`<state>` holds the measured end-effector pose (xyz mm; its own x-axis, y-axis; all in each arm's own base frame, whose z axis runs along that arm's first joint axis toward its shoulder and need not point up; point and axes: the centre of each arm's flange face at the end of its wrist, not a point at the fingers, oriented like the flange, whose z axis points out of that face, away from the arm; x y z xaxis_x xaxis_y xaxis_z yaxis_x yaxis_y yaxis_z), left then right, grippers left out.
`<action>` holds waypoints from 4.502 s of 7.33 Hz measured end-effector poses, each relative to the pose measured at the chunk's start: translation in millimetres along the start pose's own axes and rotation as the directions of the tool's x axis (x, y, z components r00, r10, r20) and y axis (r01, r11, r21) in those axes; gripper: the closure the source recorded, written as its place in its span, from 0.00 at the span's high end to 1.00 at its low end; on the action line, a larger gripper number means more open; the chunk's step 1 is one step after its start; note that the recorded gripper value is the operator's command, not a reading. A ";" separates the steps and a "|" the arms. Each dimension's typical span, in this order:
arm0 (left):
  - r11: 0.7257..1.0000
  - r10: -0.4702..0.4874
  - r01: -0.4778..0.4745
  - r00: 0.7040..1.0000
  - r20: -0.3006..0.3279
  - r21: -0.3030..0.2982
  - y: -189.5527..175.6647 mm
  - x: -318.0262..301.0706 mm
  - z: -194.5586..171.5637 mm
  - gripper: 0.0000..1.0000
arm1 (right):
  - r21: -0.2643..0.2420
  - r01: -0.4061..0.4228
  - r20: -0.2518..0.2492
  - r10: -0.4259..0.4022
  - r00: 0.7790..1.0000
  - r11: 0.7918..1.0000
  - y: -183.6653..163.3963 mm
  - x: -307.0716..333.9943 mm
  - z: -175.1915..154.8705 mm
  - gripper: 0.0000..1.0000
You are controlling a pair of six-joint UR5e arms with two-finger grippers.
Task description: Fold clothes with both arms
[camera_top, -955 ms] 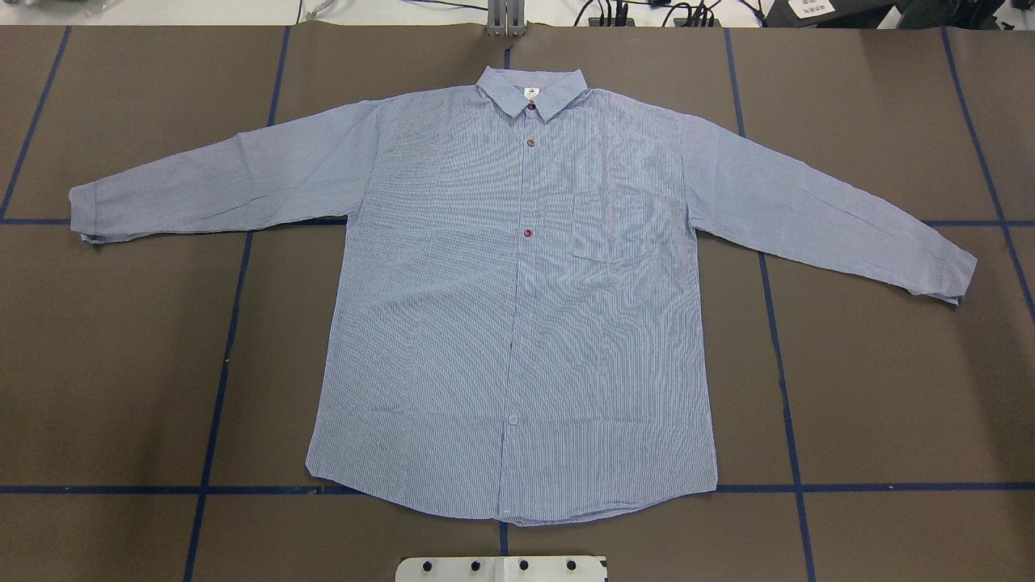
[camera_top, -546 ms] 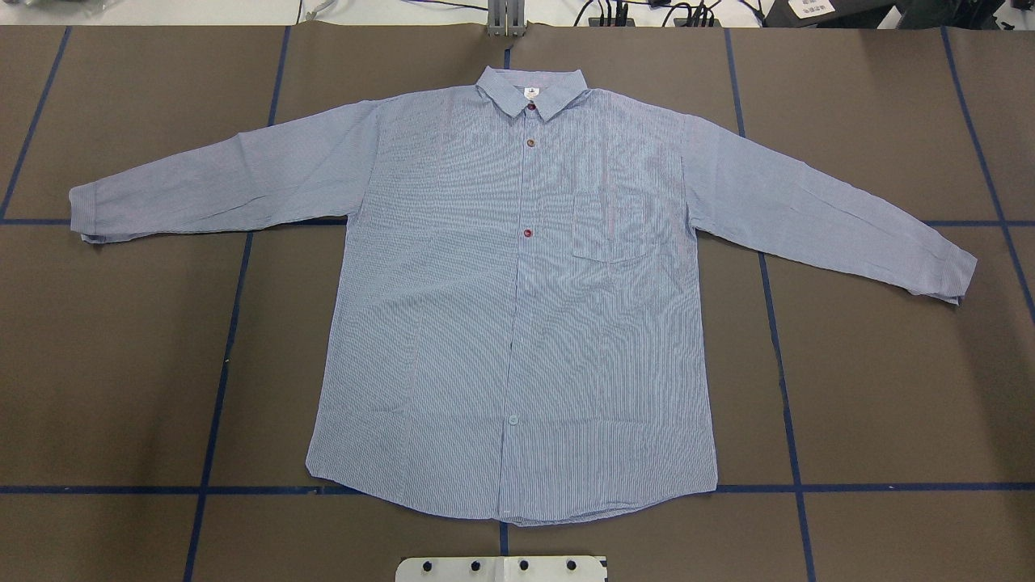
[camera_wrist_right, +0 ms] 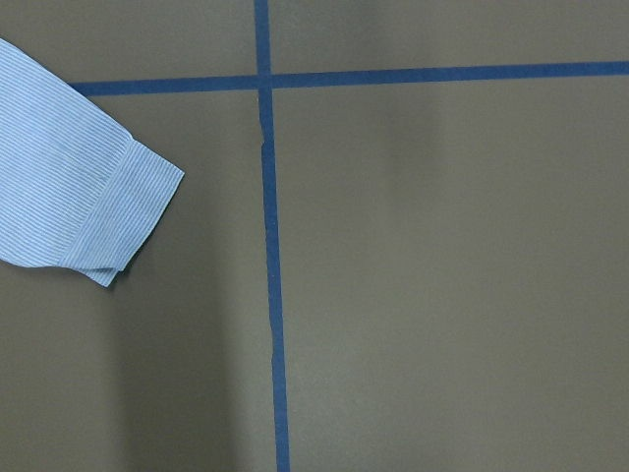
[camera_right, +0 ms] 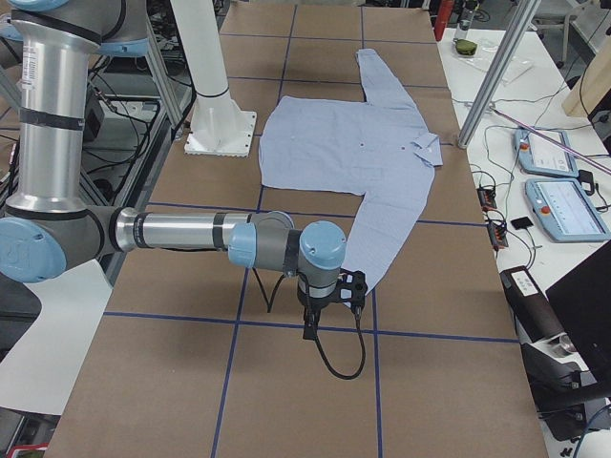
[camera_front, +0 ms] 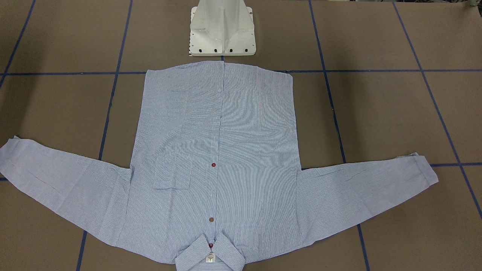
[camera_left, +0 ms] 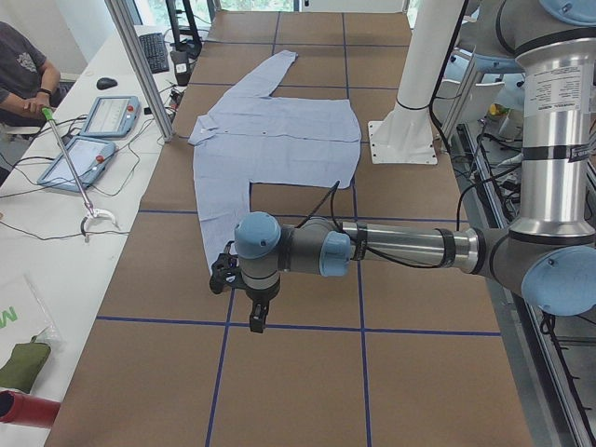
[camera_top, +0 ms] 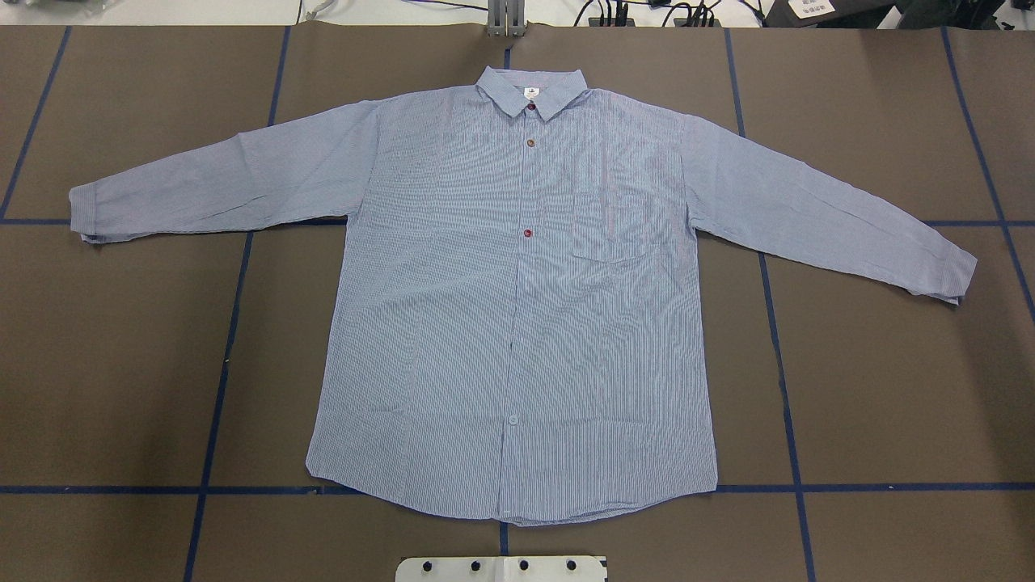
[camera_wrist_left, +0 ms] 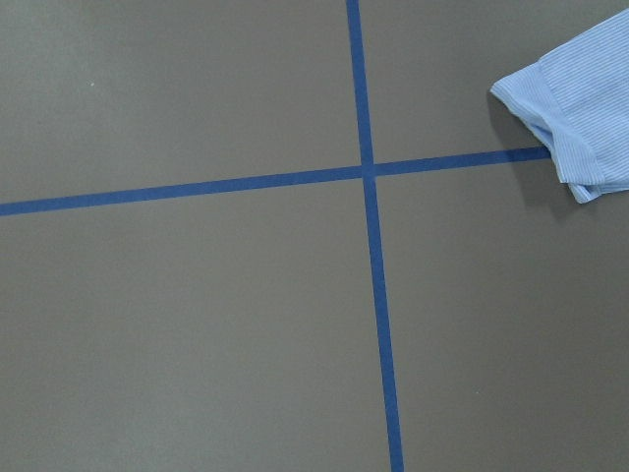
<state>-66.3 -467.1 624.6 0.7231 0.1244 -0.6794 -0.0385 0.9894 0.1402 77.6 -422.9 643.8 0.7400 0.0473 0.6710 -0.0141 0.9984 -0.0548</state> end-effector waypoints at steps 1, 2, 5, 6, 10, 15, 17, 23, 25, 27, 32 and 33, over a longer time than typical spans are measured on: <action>0.999 0.031 -0.031 1.000 0.002 0.036 -9.6 5.9 -6.7 1.00 | 0.016 0.016 0.006 -0.016 1.000 1.000 -8.8 -7.1 -5.7 1.00; 0.994 0.072 -0.072 0.997 0.007 0.081 -23.5 13.6 -15.4 1.00 | 0.022 0.028 0.013 -0.029 1.000 0.999 -17.1 -14.5 -7.4 1.00; 0.981 0.130 -0.131 0.991 0.014 0.141 -37.8 18.0 -18.6 1.00 | 0.023 0.043 0.053 -0.044 0.998 0.999 -36.0 -34.7 25.9 1.00; 0.979 0.138 -0.139 0.990 0.014 0.148 -40.3 20.1 -19.7 1.00 | 0.030 0.034 0.062 -0.035 0.997 0.999 -41.5 -47.5 47.1 1.00; 0.980 0.140 -0.140 0.990 0.012 0.140 -38.3 19.8 -14.9 1.00 | 0.028 0.003 0.085 -0.006 0.996 1.000 -44.7 -94.3 100.1 1.00; 0.982 0.137 -0.137 0.991 0.010 0.133 -34.3 17.8 -11.7 1.00 | 0.068 -0.012 0.122 0.004 0.993 0.998 -58.1 -121.9 164.9 0.87; 0.981 0.138 -0.138 0.990 0.011 0.135 -34.5 18.6 -12.5 1.00 | 0.069 -0.022 0.112 0.014 0.994 0.997 -58.9 -129.7 171.3 0.86; 0.982 0.138 -0.134 0.990 -0.025 0.135 -33.3 21.0 -11.3 1.00 | 0.057 -0.022 0.109 0.015 0.994 0.998 -56.7 -136.7 177.2 0.68; 0.981 0.140 -0.135 0.990 -0.026 0.136 -33.4 21.7 -11.9 1.00 | 0.047 -0.017 0.106 0.012 0.994 0.999 -54.6 -139.2 181.1 0.57; 0.981 0.141 -0.136 0.990 -0.027 0.139 -33.7 22.8 -13.1 1.00 | 0.041 -0.015 0.104 0.010 0.994 0.999 -53.1 -141.1 183.3 0.49; 0.982 0.139 -0.134 0.990 -0.028 0.137 -33.4 22.1 -12.2 1.00 | 0.042 -0.013 0.106 0.009 0.994 0.999 -52.5 -142.2 181.3 0.05; 0.982 0.138 -0.133 0.990 -0.028 0.137 -33.4 21.9 -12.0 1.00 | 0.043 -0.013 0.106 0.009 0.994 0.999 -52.7 -142.4 180.8 0.00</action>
<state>-57.5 -496.6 596.4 0.6912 0.2622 -0.6734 -0.0401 0.9443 0.3265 -148.7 -476.6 684.8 0.6643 0.0591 0.7451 -0.0530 0.9981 -0.0319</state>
